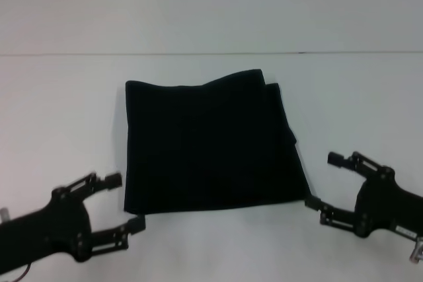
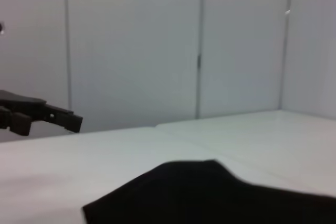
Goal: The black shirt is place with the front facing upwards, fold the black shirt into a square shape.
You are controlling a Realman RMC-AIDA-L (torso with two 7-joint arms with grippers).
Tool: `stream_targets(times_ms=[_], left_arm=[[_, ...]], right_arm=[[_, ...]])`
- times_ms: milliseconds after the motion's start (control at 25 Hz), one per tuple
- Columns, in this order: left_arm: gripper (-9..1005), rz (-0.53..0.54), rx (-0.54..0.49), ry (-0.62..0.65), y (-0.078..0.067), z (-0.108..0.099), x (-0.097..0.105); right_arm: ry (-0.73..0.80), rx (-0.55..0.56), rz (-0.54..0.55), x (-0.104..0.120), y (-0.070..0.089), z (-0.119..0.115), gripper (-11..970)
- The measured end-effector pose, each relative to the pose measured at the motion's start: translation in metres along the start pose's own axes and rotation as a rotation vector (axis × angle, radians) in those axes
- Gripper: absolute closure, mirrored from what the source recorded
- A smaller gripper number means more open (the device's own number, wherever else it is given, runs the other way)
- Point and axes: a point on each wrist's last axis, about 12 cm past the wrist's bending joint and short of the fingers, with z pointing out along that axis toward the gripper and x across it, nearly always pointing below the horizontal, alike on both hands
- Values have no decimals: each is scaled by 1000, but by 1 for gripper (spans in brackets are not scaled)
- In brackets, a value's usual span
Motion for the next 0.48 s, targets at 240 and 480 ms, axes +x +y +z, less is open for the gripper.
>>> stream_targets(times_ms=[240,480], left_arm=[[75,-43,-62,49,0,-9,16],[75,-51,-68,102,11,-3,17]], right_arm=[[53,33,24,11,3,-3,44],[68,41,25,13,2,-3,44]])
